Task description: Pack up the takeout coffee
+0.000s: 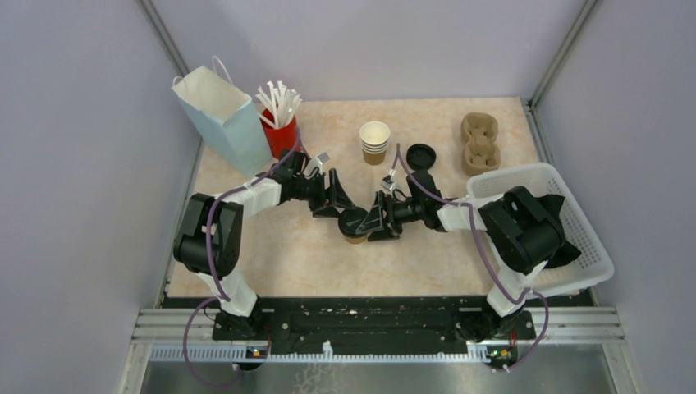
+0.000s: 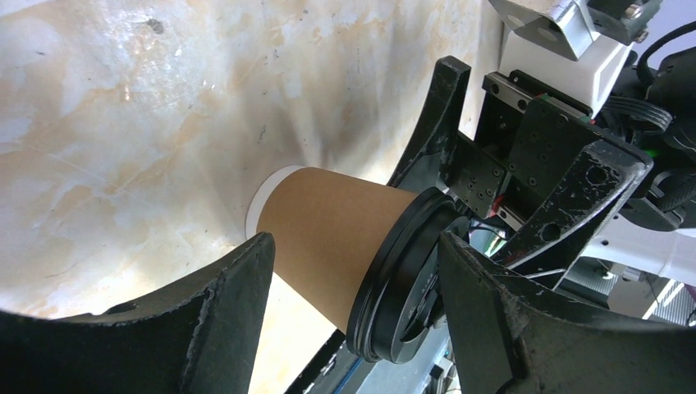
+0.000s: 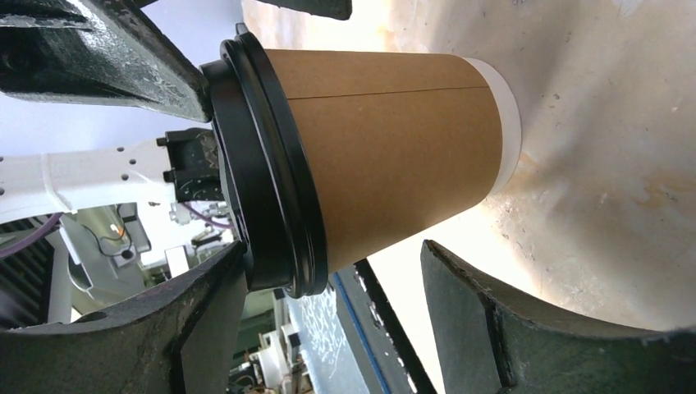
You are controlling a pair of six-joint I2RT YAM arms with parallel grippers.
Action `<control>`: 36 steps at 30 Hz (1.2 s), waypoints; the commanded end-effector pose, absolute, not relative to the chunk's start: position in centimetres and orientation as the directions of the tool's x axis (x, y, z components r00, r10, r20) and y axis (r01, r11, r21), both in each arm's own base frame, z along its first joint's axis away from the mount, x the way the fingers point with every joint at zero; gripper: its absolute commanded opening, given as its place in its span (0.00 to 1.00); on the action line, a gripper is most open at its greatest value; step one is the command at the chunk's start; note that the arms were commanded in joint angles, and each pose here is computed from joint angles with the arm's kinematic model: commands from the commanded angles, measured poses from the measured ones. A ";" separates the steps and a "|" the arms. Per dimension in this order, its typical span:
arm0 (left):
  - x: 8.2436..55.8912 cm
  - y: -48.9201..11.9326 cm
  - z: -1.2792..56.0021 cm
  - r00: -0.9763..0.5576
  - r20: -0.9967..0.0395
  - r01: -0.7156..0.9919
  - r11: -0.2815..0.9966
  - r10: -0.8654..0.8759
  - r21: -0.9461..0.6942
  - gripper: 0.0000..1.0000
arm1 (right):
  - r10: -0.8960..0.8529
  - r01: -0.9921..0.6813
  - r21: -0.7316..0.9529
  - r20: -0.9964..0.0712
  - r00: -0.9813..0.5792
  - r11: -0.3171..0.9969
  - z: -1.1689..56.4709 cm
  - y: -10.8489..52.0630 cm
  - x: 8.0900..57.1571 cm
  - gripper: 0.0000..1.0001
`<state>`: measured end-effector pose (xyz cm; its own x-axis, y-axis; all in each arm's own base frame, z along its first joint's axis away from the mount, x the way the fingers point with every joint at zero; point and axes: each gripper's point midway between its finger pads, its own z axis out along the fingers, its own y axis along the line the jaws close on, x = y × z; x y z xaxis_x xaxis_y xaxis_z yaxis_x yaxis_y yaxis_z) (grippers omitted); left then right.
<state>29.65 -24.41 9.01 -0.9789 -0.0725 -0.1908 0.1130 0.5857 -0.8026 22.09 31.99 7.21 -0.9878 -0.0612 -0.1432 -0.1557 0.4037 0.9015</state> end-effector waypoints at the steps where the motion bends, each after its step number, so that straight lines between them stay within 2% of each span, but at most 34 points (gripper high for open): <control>1: 28.1 -22.1 4.6 -0.987 -0.144 0.049 0.711 -0.075 -0.702 0.77 | -0.044 -0.082 0.797 -0.069 -0.997 0.599 1.1 29.1 20.6 0.72; 5: 29.0 -22.4 6.3 -0.983 -0.169 0.071 0.701 -0.072 -0.710 0.77 | -0.056 -0.128 0.800 -0.118 -0.991 0.586 4.2 30.1 22.3 0.73; 13: 29.4 -23.2 10.6 -0.973 -0.216 0.112 0.651 -0.081 -0.751 0.85 | -0.067 -0.210 0.805 -0.209 -0.976 0.555 10.4 31.1 24.6 0.77; 18: 28.1 -23.3 10.1 -0.981 -0.177 0.087 0.627 -0.083 -0.774 0.88 | -0.047 -0.197 0.804 -0.207 -0.977 0.562 10.7 30.7 24.6 0.79; 24: 26.8 -23.9 10.1 -0.985 -0.123 0.033 0.565 -0.122 -0.824 0.83 | -0.004 -0.162 0.834 -0.188 -0.982 0.527 11.4 31.5 25.3 0.79; 26: 26.4 -24.2 10.5 -0.984 -0.116 0.023 0.547 -0.137 -0.837 0.79 | 0.017 -0.136 0.840 -0.170 -0.985 0.525 11.4 31.8 25.8 0.77; 30: 25.2 -24.6 10.7 -0.984 -0.104 0.011 0.538 -0.144 -0.843 0.77 | 0.041 -0.102 0.852 -0.143 -0.989 0.513 12.0 32.6 26.8 0.67; 36: 22.5 -26.0 10.7 -0.988 -0.088 0.004 0.544 -0.128 -0.839 0.78 | 0.036 -0.097 0.827 -0.140 -0.990 0.554 11.7 32.8 28.1 0.62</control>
